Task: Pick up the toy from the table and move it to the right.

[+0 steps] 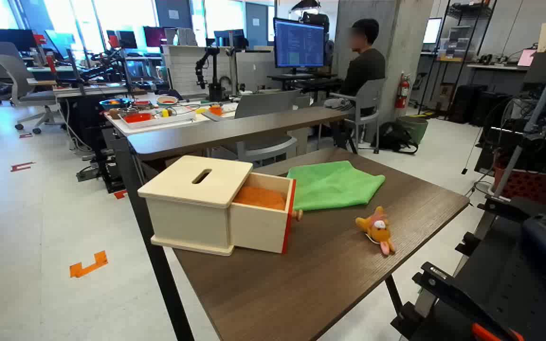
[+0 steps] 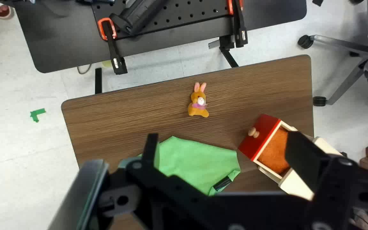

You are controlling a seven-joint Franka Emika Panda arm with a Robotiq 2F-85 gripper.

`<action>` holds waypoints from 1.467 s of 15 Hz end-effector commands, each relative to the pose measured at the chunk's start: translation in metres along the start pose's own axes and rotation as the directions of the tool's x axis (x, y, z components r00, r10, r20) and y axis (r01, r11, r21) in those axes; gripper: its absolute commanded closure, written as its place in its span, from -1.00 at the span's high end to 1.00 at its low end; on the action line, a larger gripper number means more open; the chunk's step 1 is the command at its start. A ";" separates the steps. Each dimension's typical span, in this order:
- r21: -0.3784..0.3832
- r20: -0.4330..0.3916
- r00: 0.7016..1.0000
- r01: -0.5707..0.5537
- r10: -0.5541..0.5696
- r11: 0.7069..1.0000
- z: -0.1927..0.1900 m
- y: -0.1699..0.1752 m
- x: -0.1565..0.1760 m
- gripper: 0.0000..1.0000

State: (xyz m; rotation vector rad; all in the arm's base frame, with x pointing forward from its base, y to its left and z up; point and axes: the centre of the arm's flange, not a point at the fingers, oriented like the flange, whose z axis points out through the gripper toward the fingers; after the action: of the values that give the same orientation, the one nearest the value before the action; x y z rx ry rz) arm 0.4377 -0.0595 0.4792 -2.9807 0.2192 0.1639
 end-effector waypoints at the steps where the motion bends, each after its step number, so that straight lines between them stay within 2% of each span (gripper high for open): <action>1: 0.000 -0.001 1.000 0.000 0.000 1.000 -0.001 0.000 0.000 1.00; 3: 0.000 -0.003 1.000 0.000 0.000 1.000 -0.001 0.000 0.000 1.00; 5: -0.006 -0.008 1.000 0.016 -0.016 1.000 0.020 -0.009 0.002 1.00; 8: -0.037 0.015 0.998 0.056 -0.055 0.998 0.065 -0.026 -0.003 1.00; 12: -0.093 -0.035 0.996 0.074 -0.077 0.993 0.132 -0.040 -0.006 1.00; 17: -0.111 -0.114 0.991 0.060 -0.073 0.992 0.214 -0.049 0.006 1.00; 22: -0.140 -0.120 0.990 0.054 -0.071 0.989 0.294 -0.048 0.023 1.00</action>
State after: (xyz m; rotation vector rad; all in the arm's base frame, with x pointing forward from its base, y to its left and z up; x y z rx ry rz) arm 0.4215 0.0240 0.2414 -3.1115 0.1097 0.0075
